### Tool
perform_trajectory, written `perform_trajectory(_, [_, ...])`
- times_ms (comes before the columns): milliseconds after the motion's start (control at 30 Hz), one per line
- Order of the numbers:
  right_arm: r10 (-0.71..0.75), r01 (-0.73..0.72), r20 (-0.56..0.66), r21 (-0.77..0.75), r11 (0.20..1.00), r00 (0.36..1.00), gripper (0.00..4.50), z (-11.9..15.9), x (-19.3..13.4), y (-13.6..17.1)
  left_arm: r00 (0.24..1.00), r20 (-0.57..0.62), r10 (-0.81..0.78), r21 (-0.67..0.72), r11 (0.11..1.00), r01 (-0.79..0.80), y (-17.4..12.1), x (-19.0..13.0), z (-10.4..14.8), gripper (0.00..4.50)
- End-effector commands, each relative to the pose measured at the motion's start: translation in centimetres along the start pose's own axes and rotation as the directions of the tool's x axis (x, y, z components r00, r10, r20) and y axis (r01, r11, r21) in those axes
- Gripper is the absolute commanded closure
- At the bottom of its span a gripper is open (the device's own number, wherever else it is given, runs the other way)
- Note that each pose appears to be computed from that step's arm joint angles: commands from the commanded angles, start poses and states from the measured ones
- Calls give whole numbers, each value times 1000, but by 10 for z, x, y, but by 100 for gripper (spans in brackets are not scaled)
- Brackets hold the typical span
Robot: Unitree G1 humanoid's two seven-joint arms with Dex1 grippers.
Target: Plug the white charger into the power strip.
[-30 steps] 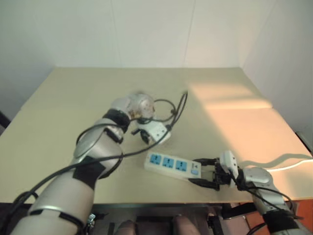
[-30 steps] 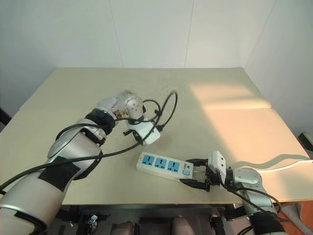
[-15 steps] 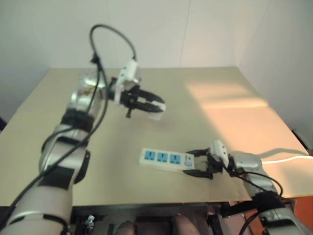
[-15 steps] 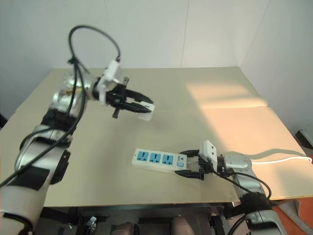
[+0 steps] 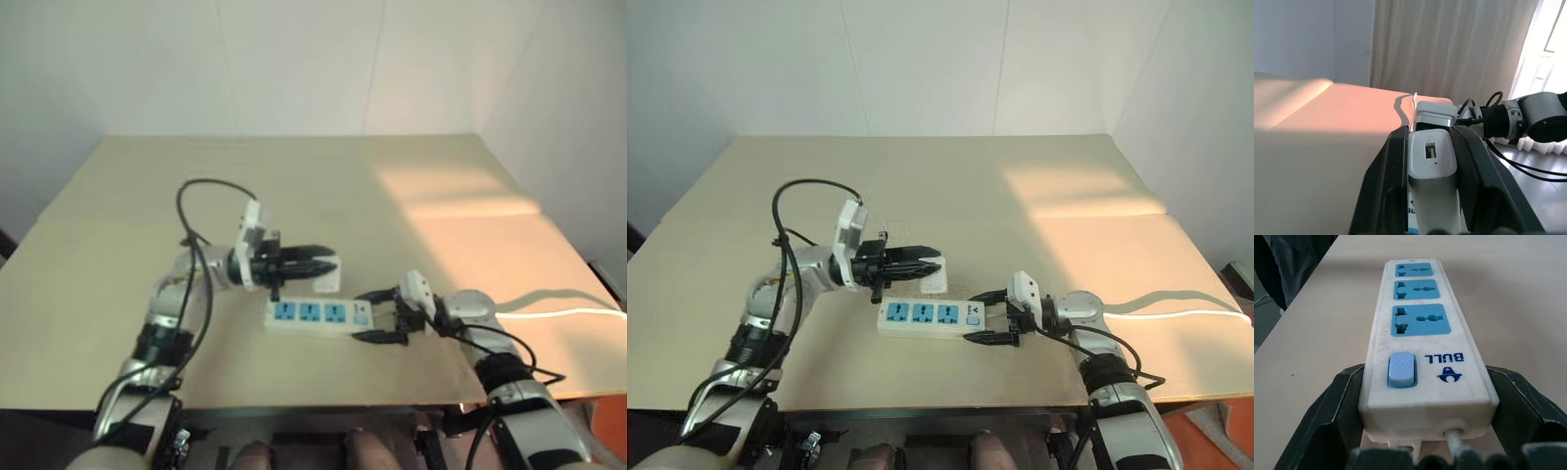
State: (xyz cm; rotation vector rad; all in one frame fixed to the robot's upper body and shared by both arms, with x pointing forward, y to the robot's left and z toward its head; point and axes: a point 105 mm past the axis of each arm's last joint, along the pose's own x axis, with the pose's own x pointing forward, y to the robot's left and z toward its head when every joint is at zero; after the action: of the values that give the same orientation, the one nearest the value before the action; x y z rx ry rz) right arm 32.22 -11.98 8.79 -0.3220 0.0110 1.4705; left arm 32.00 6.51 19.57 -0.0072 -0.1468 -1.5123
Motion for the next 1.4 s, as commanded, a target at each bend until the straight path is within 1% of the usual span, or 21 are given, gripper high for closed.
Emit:
perform_trajectory(33, [13,-13,1,-13,1000,1000,109,-1,5,4,999,-16,-48,115,992,50,-6,4,-5,351])
perform_trajectory(100, [9,-9,5,-15,1000,1000,109,-1,7,3,998,-10,-63,123,990,64,-6,6,-11,351])
perform_trajectory(267, [-1,1,12,-13,1000,1000,109,-1,10,5,989,-37,-142,137,980,145,-10,9,-26,351])
perform_trajectory(533, [-6,6,8,-12,1000,1000,109,-2,11,7,981,-84,-176,142,972,187,-4,8,-45,351])
perform_trajectory(967, [-6,6,-9,-15,1000,1000,109,-3,12,8,985,-55,-164,92,981,169,-1,9,-54,351])
perform_trajectory(1100, [-6,6,-11,-15,1000,1000,109,-3,13,8,981,-80,-178,72,980,184,-4,8,-63,351])
perform_trajectory(1233, [-7,6,-12,-15,1000,1000,109,-3,13,8,977,-58,-205,43,977,208,-8,6,-64,351])
perform_trajectory(1400, [-15,15,-6,-16,1000,1000,109,-1,13,7,971,-111,-212,61,974,220,-9,3,-74,351])
